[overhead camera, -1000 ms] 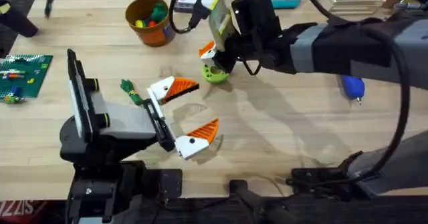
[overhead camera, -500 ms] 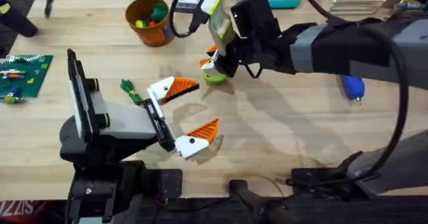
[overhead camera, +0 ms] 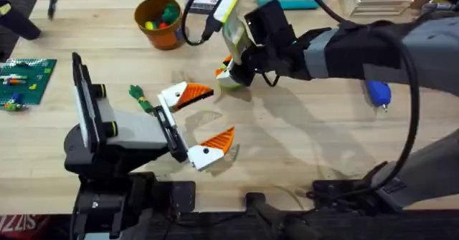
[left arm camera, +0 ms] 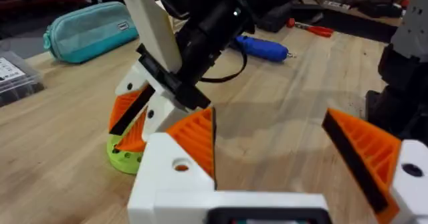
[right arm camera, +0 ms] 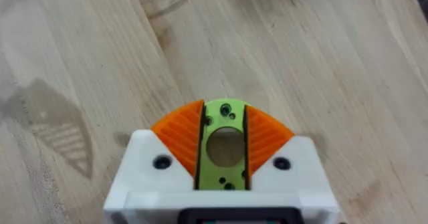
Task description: Pick up the gripper from the table and insert it into the empty holder that is missing its gripper. Then pick up a screw, insert it into the mounting hole, and use the screwdriver to tighten it. Finally, clean up the table by picking up the vegetable and placing it into the bucket.
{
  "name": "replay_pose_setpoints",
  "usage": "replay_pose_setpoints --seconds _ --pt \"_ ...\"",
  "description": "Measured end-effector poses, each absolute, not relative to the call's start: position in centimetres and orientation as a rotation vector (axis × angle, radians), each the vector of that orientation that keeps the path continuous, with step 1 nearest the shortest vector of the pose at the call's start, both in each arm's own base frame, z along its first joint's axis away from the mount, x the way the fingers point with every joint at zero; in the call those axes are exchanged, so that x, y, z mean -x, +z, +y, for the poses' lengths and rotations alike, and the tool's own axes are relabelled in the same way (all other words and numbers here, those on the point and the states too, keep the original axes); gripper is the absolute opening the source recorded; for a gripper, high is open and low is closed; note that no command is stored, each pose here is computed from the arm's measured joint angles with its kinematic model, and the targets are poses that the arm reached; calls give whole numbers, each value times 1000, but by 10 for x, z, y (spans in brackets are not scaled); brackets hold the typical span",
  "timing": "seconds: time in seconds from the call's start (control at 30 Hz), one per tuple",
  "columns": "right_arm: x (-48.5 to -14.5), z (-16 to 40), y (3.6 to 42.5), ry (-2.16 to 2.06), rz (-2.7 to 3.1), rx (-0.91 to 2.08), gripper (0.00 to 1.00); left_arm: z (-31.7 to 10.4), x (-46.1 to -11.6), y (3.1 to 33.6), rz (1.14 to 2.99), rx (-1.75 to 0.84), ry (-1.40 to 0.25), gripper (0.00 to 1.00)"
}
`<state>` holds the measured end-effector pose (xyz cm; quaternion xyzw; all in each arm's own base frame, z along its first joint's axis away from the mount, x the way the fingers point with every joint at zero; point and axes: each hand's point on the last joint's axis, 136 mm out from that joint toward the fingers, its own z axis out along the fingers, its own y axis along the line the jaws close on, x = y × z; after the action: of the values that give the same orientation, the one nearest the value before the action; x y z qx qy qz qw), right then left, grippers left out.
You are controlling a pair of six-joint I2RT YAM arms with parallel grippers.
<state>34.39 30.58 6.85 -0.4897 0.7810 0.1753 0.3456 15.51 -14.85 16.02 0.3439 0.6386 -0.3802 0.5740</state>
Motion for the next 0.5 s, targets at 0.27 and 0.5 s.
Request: replay_pose_setpoints --seconds 0.27,0.5 --pt "-344 306 69 455 2027 1271 313 -149 -155 160 1496 -806 -891 985" --pt "-345 307 69 455 2022 1269 314 -149 -155 160 1496 -806 -891 985"
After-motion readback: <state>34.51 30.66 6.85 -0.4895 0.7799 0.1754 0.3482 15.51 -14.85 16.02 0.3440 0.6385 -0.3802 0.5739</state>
